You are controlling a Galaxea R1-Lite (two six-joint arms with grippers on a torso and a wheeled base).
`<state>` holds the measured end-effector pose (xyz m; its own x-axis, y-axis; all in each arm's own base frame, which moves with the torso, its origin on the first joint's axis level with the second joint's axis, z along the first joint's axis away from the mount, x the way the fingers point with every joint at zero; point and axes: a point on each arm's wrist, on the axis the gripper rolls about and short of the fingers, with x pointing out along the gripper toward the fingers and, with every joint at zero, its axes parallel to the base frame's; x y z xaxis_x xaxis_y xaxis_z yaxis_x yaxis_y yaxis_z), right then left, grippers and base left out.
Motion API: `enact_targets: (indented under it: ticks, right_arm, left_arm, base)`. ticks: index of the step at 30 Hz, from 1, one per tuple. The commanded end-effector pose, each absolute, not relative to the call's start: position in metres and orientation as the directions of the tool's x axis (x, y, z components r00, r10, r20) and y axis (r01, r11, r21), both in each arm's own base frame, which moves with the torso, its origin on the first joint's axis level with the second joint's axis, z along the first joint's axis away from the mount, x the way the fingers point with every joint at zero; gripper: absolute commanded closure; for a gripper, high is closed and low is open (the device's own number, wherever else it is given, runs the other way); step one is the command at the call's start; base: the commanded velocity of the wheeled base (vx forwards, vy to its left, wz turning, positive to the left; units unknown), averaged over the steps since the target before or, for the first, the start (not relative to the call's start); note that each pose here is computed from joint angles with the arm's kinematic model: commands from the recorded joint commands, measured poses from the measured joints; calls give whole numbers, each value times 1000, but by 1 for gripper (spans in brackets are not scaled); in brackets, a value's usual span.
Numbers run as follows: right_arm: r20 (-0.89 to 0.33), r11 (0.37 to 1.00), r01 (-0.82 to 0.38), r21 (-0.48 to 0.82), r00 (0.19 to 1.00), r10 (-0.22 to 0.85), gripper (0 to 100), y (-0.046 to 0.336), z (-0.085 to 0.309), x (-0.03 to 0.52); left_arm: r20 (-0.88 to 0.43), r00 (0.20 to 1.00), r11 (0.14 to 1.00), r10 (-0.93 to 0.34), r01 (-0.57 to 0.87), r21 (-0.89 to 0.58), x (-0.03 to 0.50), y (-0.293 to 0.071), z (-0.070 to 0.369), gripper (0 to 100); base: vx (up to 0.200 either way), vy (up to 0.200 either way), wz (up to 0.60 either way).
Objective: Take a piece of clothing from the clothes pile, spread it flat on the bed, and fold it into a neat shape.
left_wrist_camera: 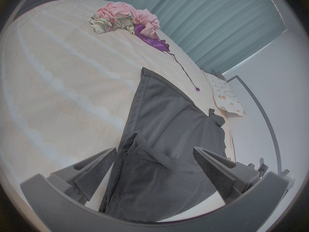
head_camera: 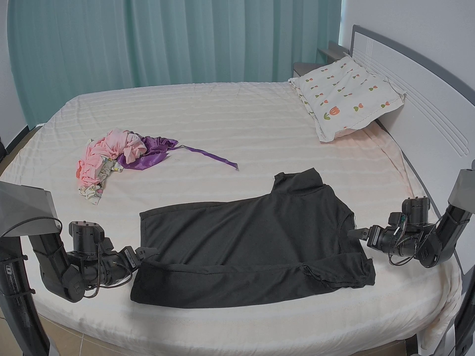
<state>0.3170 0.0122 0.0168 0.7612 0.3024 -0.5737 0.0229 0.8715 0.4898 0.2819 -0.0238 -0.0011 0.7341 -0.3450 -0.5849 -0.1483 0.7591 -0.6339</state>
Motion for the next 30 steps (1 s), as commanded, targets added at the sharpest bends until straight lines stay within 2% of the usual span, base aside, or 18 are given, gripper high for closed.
enact_targets:
  ticks: [1,11,23,24,30]
  right_arm:
    - [-590,862,23,506,739,325,0,9,8,313]
    - [-600,873,9,487,731,327,0,10,6,310]
    - [-600,874,7,485,730,327,0,11,5,310]
    - [-601,874,7,485,729,327,0,11,5,310]
    - [-605,878,13,479,729,320,0,9,3,311]
  left_arm:
    - [-569,728,743,-382,-124,-657,282,-22,1,0]
    - [-606,691,789,-393,-85,-609,283,-22,-16,0]
    - [-605,692,787,-394,-86,-611,286,-21,-18,0]
    - [-607,690,789,-393,-86,-609,286,-22,-19,100]
    - [-624,688,792,-369,-119,-599,280,-17,-21,100]
  base:
    - [0,0,0]
    - [0,0,0]
    - [0,0,0]
    - [0,0,0]
    - [0,0,0]
